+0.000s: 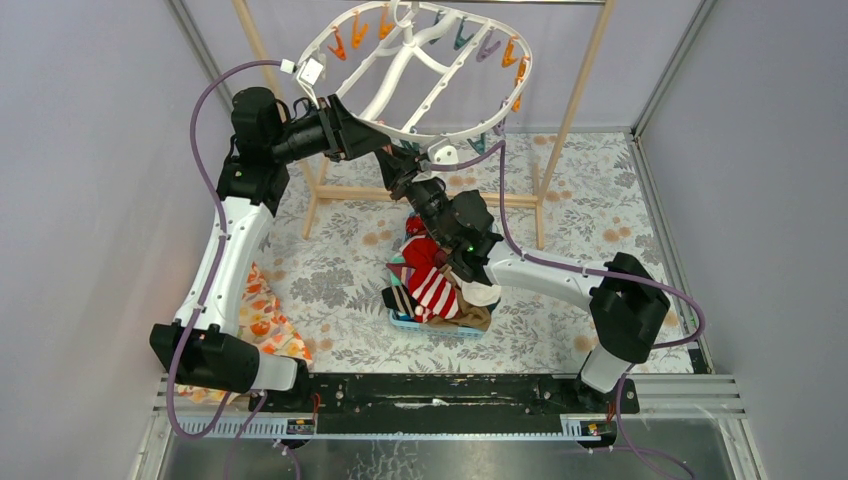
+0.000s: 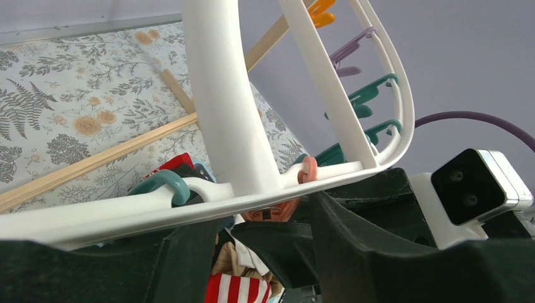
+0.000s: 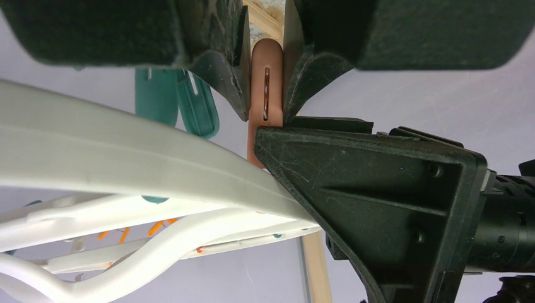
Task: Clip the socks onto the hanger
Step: Open the clamp at the hanger.
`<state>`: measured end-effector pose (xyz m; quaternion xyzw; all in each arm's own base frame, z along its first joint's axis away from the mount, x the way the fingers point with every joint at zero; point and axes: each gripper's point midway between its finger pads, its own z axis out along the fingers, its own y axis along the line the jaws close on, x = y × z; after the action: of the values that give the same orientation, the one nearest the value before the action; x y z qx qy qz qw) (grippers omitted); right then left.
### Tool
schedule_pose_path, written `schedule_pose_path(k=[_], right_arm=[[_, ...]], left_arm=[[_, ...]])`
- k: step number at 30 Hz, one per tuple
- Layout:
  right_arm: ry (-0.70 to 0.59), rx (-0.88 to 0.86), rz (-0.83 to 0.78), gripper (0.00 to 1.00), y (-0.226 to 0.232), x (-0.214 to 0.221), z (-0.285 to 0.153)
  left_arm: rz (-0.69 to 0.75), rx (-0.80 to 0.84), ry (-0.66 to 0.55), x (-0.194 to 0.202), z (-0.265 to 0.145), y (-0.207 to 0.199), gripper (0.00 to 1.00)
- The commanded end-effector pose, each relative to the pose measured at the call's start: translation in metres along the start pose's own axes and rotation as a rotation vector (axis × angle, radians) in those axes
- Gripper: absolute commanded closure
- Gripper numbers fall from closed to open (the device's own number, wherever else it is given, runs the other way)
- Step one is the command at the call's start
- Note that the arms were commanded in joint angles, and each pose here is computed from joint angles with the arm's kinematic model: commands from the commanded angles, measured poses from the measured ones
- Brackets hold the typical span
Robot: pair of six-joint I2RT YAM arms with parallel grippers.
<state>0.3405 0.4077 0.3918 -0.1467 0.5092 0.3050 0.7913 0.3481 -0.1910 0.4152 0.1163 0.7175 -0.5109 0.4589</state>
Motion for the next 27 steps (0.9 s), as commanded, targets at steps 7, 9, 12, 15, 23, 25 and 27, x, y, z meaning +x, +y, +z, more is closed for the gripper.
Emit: schedule_pose_path(k=[7,9,12,15,23,25,27], right_arm=[[-0.018,-0.058,0.028,0.88,0.024,-0.014,0.003],[-0.006,-0.042,0.034,0.73,0.021,-0.014,0.001],[0.012,-0.004,0.044,0.55,0.012,-0.016,-0.007],[0.057,0.032,0.058,0.40,0.003,-0.016,-0.018],[0.280,0.146,0.116,0.17,-0.034,0.007,-0.101],[0.354,0.209,0.129,0.18,-0.047,0.015,-0.122],[0.436,0.287,0.145,0.20,-0.062,0.025,-0.143]], left_arm=[[0.063,0.029,-0.061,-0.023,0.010,-0.006,0.59],[0.061,0.029,-0.059,-0.022,0.010,-0.005,0.68],[0.067,0.029,-0.059,-0.021,0.008,-0.008,0.82],[0.063,0.020,-0.053,-0.018,0.006,-0.007,0.94],[0.078,0.028,-0.039,-0.012,0.000,-0.012,0.97],[0.076,0.029,-0.034,-0.011,0.000,-0.013,0.97],[0.079,0.029,-0.030,-0.011,-0.001,-0.014,0.96]])
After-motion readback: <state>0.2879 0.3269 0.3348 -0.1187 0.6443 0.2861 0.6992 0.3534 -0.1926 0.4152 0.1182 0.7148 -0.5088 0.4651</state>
